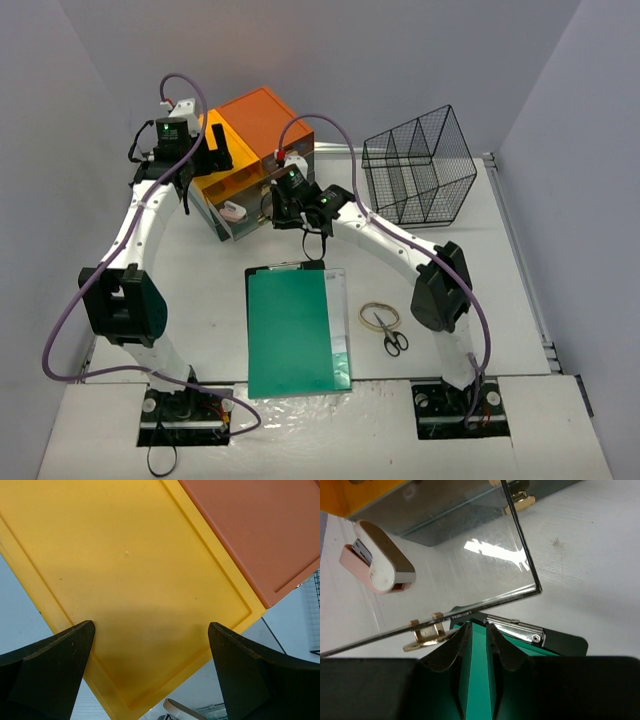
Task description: Organize the desk
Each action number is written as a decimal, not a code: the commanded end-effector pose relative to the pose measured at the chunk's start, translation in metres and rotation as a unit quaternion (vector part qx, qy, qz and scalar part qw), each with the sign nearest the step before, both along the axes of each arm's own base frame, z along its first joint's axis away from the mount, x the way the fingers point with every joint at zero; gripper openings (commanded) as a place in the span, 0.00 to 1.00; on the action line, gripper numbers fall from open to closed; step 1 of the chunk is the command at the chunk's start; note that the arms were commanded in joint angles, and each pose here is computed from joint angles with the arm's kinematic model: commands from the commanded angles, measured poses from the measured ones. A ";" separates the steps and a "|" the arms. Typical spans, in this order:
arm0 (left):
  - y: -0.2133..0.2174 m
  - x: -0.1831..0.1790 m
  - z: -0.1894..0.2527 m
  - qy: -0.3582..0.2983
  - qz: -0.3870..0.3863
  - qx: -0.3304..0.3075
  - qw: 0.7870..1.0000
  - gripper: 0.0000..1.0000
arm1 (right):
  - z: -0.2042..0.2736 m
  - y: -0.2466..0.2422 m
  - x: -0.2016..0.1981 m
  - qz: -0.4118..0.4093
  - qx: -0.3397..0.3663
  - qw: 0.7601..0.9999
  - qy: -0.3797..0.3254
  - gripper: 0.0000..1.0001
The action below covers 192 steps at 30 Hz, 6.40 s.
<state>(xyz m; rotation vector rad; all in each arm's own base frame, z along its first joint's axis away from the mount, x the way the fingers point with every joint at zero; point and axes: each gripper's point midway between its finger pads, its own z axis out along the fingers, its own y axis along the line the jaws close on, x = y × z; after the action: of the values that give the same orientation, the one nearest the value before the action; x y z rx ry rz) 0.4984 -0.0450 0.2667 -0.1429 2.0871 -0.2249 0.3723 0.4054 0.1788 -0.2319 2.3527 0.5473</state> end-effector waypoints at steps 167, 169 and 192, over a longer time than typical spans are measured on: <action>0.022 -0.031 -0.040 0.095 0.036 -0.003 0.995 0.97 | 0.010 -0.114 -0.015 -0.121 0.028 0.992 0.026 0.59; 0.021 -0.030 -0.039 0.093 0.035 -0.005 0.995 0.97 | -0.018 -0.152 -0.038 -0.141 -0.077 0.985 0.070 0.57; 0.018 -0.024 -0.033 0.087 0.029 -0.011 0.996 0.97 | -0.098 -0.263 -0.160 -0.130 -0.357 0.909 0.173 0.41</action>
<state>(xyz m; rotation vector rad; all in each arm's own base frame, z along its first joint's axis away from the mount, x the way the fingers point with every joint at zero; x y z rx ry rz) 0.4955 -0.0437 0.2680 -0.1504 2.0957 -0.2474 0.2228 0.1572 0.0714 -0.1339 2.8040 -0.3918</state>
